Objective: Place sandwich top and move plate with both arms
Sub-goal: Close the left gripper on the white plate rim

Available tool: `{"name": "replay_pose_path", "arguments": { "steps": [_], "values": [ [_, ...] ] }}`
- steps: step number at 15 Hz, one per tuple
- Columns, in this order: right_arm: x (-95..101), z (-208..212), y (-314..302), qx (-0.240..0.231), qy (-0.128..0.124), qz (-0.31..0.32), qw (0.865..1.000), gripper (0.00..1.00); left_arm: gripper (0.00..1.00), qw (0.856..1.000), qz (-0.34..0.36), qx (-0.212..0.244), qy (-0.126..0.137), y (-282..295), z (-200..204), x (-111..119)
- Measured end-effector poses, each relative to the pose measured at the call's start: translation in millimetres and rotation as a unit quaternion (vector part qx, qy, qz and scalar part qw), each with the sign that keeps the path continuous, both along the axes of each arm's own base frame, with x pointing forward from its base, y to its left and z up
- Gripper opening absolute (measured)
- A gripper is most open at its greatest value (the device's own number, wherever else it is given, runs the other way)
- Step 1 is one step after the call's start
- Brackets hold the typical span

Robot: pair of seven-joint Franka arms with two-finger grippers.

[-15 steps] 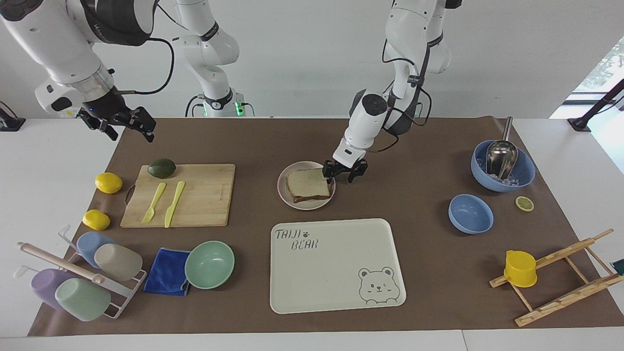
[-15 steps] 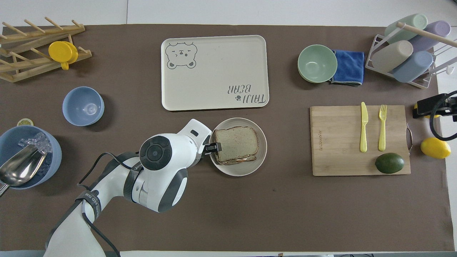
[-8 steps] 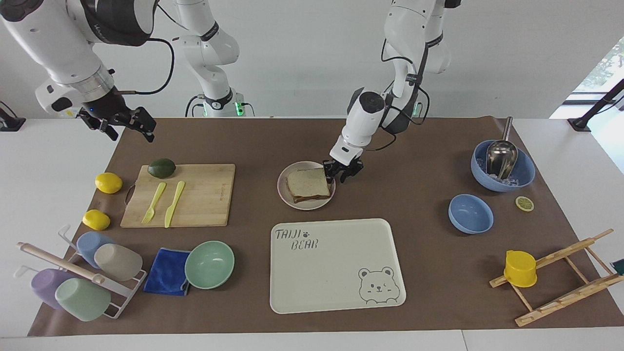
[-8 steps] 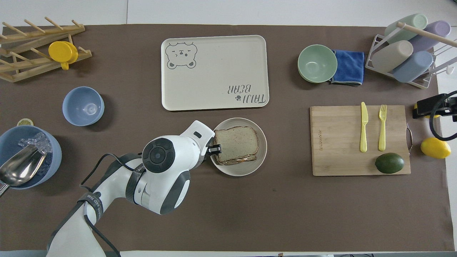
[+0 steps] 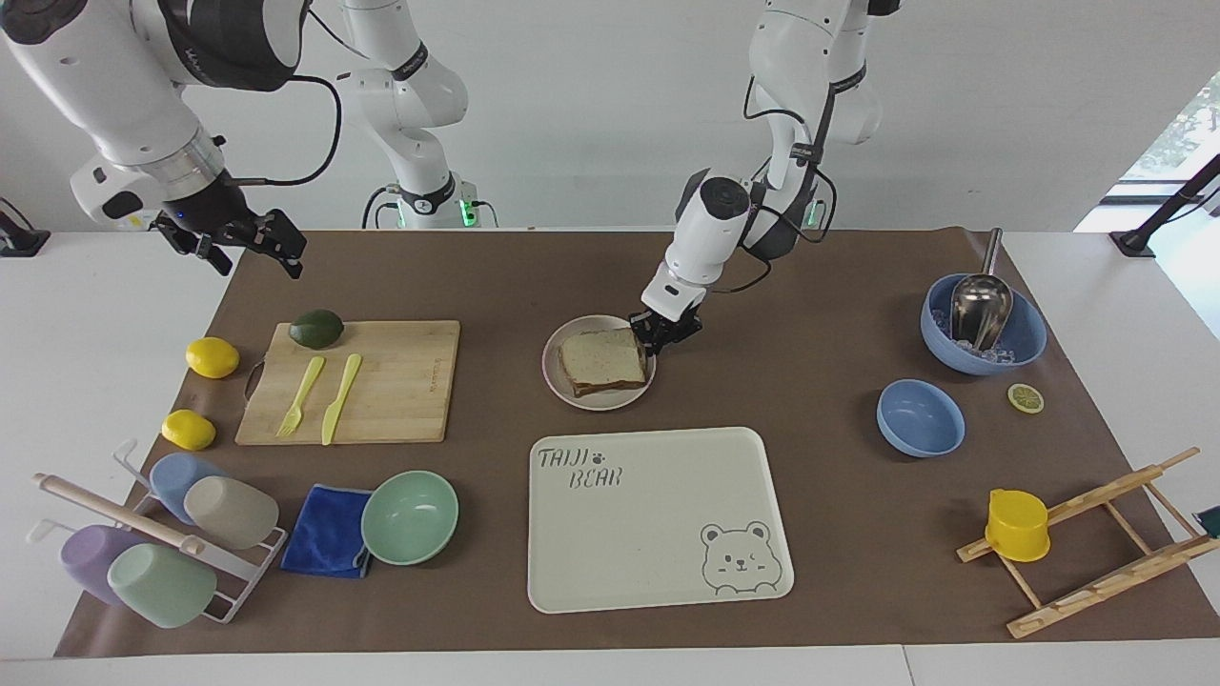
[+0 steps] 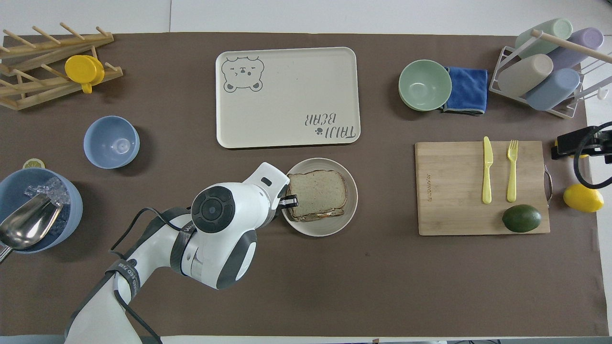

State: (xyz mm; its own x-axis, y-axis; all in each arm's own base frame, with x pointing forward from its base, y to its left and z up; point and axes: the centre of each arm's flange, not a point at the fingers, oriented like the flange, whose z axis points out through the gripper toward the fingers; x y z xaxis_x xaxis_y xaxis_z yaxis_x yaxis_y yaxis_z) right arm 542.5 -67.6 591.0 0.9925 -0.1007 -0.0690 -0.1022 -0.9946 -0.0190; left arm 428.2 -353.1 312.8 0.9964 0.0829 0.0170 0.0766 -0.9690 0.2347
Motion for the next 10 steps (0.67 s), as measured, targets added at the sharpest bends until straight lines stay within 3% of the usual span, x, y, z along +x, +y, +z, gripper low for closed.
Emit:
{"name": "replay_pose_path", "arguments": {
  "steps": [10],
  "values": [
    [-0.6,-6.2,1.7,0.001,0.007,0.002,1.0,1.0,0.03,0.999,0.029,-0.021,0.016,2.0,3.7,4.8]
  ]
}}
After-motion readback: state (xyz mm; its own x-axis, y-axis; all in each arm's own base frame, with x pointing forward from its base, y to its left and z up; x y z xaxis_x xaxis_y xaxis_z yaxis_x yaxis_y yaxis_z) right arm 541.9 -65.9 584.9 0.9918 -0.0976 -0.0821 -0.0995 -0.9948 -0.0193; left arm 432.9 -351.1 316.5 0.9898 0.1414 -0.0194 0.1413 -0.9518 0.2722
